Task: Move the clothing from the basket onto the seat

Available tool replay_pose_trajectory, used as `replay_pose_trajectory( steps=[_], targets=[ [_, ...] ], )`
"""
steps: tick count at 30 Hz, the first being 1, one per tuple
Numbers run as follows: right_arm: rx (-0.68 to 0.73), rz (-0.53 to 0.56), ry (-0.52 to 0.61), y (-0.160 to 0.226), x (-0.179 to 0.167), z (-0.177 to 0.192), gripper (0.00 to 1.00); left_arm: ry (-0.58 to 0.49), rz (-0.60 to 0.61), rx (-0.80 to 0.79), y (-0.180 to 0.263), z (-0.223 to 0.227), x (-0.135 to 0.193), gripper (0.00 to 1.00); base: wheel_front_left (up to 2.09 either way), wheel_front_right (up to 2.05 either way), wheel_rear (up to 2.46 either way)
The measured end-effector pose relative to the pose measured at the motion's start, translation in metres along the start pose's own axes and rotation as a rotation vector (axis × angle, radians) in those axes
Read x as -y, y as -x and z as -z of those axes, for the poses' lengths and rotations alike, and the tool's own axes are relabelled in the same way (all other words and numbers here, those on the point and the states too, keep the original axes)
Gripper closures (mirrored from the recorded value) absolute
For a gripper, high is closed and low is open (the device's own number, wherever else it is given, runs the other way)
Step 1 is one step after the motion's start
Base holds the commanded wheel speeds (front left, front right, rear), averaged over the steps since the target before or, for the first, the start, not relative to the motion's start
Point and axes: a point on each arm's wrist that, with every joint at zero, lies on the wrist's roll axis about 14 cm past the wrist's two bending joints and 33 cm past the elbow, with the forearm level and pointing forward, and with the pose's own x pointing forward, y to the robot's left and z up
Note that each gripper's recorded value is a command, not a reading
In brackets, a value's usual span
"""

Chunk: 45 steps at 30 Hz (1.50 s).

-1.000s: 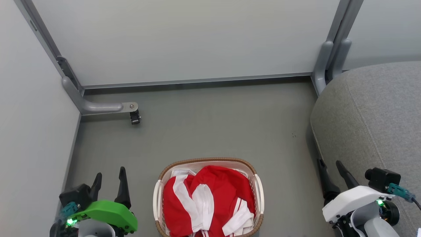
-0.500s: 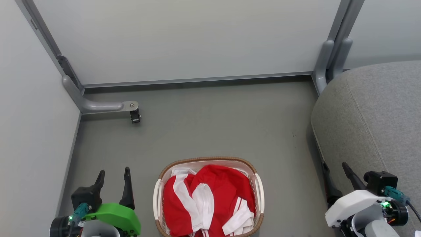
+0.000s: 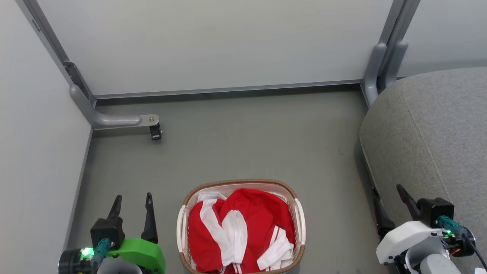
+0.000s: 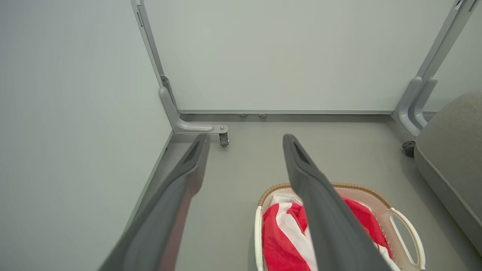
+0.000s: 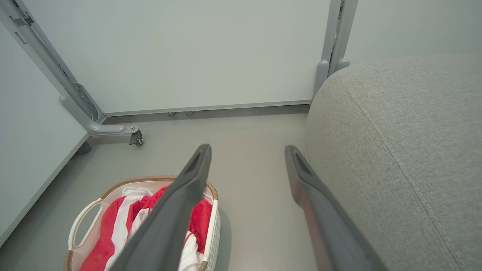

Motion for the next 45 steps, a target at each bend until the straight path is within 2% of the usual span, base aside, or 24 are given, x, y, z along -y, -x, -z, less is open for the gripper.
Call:
replay_pose_trajectory(
  steps=[11,22,29,33,45],
  targets=[
    [0.067,-0.010,0.086,-0.007,-0.003,-0.018,0.00,-0.033,0.002,0.069,-0.004,-0.016,0.001,0.00,0.00,0.00,0.00],
    [0.052,-0.033,0.158,-0.010,-0.008,-0.011,0.00,-0.087,0.042,0.049,-0.006,-0.005,0.008,0.00,0.00,0.00,0.00],
    [0.067,-0.053,0.210,-0.028,-0.008,-0.014,0.00,-0.076,0.121,-0.029,-0.017,0.021,0.025,0.00,0.00,0.00,0.00],
    [0.076,-0.063,0.209,-0.043,-0.009,-0.015,0.00,-0.033,0.156,-0.069,-0.034,0.034,0.034,0.00,0.00,0.00,0.00],
    [0.099,-0.072,0.184,-0.098,-0.004,-0.007,0.00,-0.015,0.317,-0.222,-0.097,0.092,0.081,0.00,0.00,0.00,0.00]
  ],
)
